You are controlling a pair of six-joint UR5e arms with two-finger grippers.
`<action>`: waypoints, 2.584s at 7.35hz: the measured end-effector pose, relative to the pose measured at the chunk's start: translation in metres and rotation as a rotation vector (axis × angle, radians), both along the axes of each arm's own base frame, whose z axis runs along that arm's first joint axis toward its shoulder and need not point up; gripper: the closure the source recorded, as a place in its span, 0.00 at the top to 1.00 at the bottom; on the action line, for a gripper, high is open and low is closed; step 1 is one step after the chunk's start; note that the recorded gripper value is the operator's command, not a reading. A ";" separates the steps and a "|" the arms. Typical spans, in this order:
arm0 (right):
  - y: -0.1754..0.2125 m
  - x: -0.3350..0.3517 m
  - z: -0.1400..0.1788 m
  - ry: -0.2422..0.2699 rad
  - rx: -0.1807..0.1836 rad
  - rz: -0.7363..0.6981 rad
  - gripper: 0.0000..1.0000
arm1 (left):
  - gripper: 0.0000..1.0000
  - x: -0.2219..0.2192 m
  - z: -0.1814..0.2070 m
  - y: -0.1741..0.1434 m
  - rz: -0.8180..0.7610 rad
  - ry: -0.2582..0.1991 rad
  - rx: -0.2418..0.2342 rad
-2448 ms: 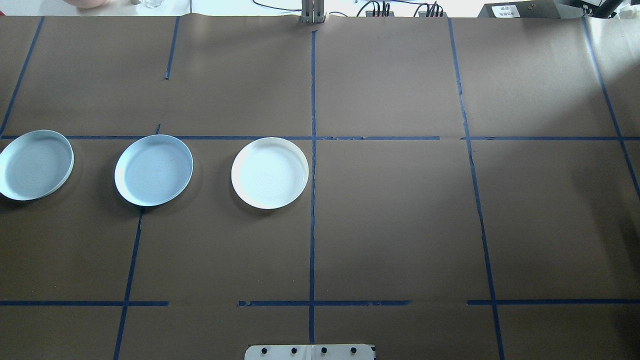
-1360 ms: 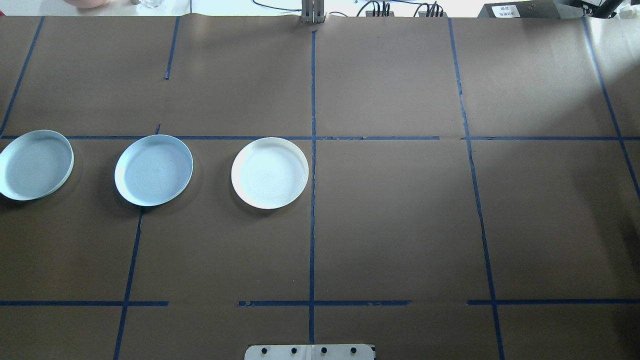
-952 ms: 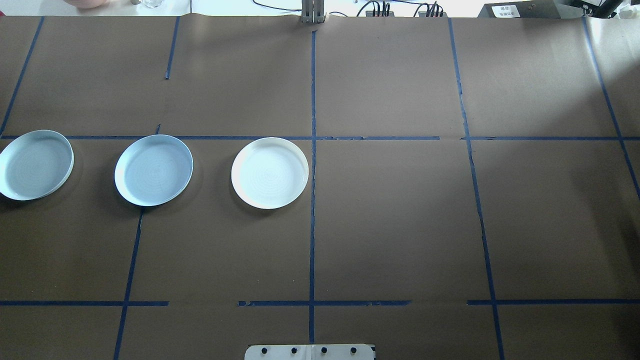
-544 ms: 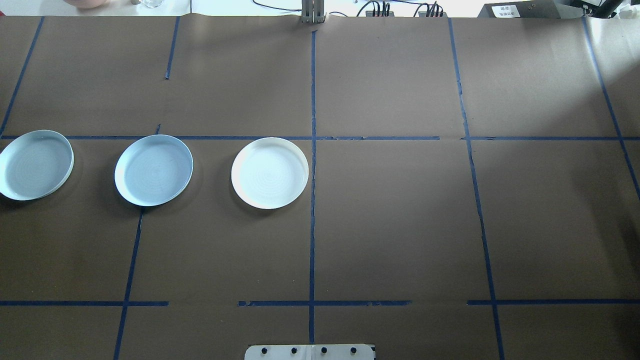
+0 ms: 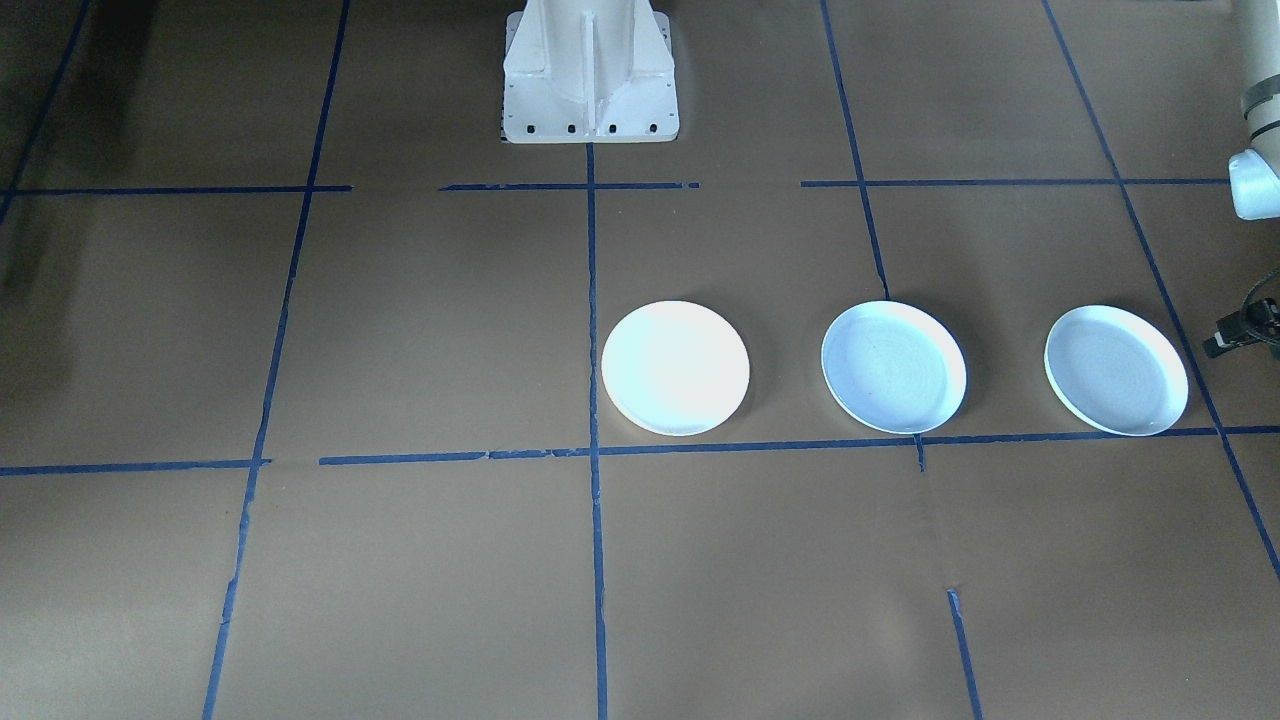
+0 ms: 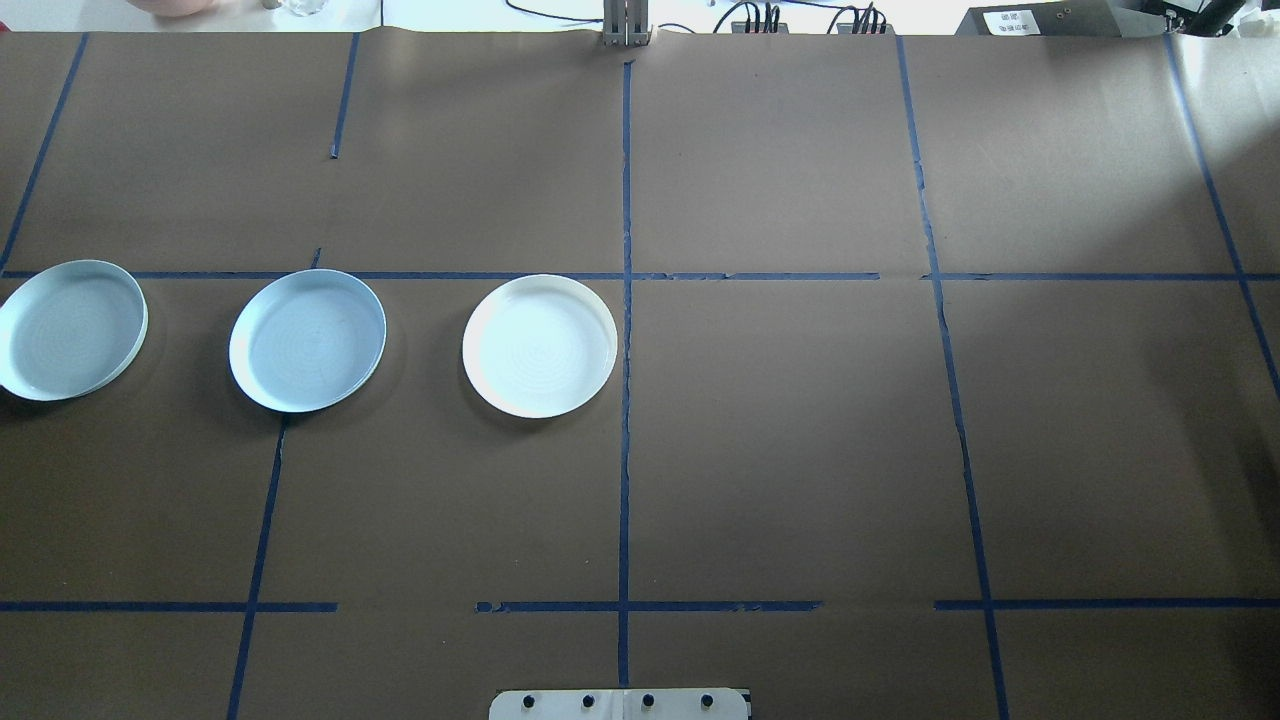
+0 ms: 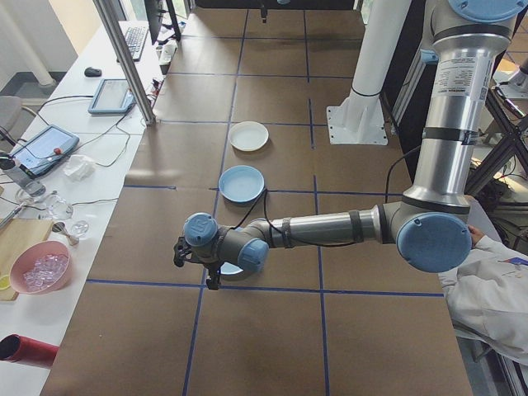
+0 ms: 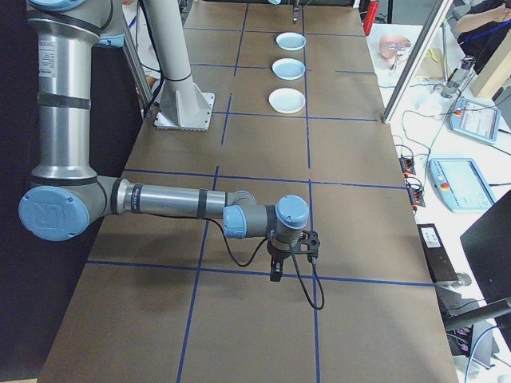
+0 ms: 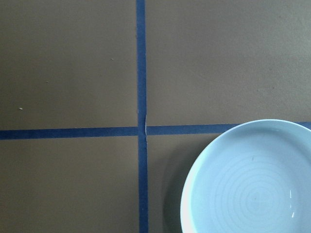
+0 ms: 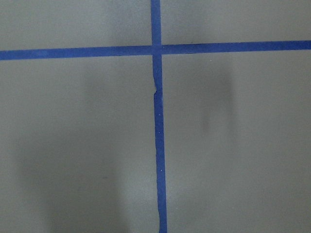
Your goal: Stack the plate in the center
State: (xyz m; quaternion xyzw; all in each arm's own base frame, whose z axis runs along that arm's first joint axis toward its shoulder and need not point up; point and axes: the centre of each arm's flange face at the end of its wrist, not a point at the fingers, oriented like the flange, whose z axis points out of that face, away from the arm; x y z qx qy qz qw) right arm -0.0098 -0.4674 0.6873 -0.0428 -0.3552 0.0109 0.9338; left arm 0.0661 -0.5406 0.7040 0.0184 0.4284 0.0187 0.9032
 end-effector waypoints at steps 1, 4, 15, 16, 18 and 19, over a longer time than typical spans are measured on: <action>0.000 0.000 0.000 0.000 0.000 0.000 1.00 | 1.00 0.006 0.013 0.004 0.007 0.009 0.010; 0.000 0.000 0.000 0.000 0.000 0.000 1.00 | 1.00 0.014 0.046 0.018 0.037 0.089 -0.040; -0.001 0.000 0.000 0.000 0.001 0.001 1.00 | 0.00 0.041 0.028 -0.012 0.056 0.139 -0.073; 0.000 0.000 0.000 0.000 0.001 0.001 1.00 | 0.00 0.031 0.012 -0.015 0.041 0.150 -0.042; 0.000 0.000 0.000 0.000 0.001 0.001 1.00 | 0.00 0.016 -0.013 -0.009 0.035 0.211 -0.010; 0.000 0.000 0.000 0.000 0.001 0.001 1.00 | 0.00 0.016 -0.024 -0.006 0.043 0.241 0.001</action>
